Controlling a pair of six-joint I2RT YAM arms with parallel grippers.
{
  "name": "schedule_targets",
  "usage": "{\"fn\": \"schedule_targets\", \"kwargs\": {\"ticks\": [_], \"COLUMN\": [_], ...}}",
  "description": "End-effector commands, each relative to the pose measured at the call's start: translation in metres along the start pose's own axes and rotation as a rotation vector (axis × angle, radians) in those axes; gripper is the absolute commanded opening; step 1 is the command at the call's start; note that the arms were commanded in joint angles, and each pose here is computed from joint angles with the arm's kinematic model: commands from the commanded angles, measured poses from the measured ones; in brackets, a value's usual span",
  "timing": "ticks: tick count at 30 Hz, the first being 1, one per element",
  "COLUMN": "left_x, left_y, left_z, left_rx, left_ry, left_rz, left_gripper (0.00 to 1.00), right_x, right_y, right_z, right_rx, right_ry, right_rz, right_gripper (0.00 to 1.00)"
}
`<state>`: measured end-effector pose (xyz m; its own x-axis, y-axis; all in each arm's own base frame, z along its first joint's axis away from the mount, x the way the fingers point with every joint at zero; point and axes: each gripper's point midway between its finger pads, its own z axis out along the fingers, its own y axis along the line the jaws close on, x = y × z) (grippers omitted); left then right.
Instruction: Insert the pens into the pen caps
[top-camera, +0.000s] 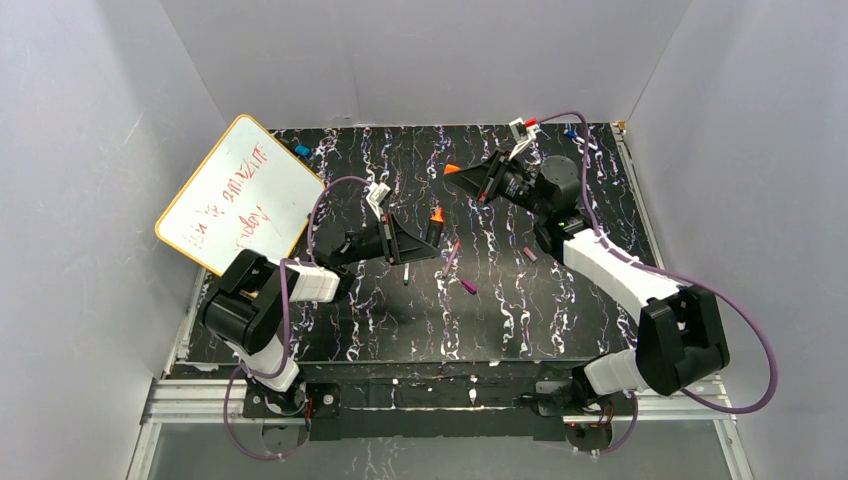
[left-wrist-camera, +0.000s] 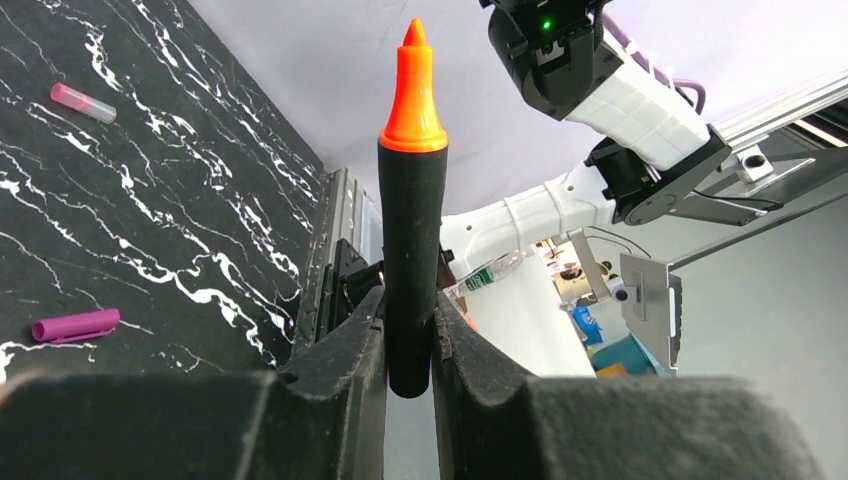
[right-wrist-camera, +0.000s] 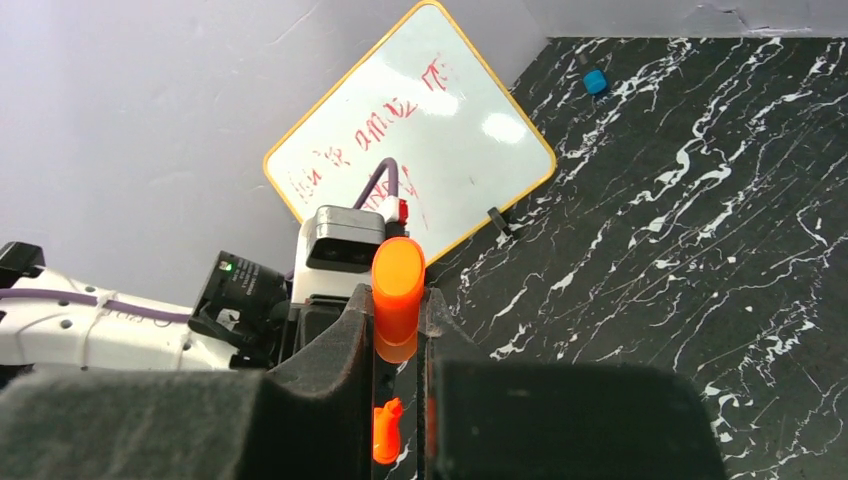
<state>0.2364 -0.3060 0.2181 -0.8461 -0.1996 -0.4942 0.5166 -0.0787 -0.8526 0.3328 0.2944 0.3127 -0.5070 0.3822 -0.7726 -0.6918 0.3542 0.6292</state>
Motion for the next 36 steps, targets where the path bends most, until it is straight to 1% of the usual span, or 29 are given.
{"fn": "schedule_targets", "kwargs": {"ticks": [1, 12, 24, 36], "left_x": [-0.021, -0.037, -0.028, -0.031], "left_y": [-0.054, -0.066, -0.072, -0.069], "left_z": [0.004, 0.017, 0.02, 0.024], "left_rx": [0.186, 0.231, 0.25, 0.253], "left_ry": [-0.07, -0.074, -0.048, -0.043], "left_rz": [0.252, 0.29, 0.283, 0.298], "left_gripper": [0.0, 0.0, 0.0, 0.0], "right_x": [-0.024, -0.004, -0.007, 0.0], "right_y": [0.043, 0.044, 0.036, 0.036], "right_z": [-0.007, -0.006, -0.002, -0.01], "right_rx": [-0.114, -0.091, -0.058, -0.04], "right_ry": [-0.048, 0.002, -0.018, 0.006], "right_rz": [-0.063, -0.075, -0.107, -0.12], "right_gripper": [0.05, 0.04, 0.04, 0.04]}}
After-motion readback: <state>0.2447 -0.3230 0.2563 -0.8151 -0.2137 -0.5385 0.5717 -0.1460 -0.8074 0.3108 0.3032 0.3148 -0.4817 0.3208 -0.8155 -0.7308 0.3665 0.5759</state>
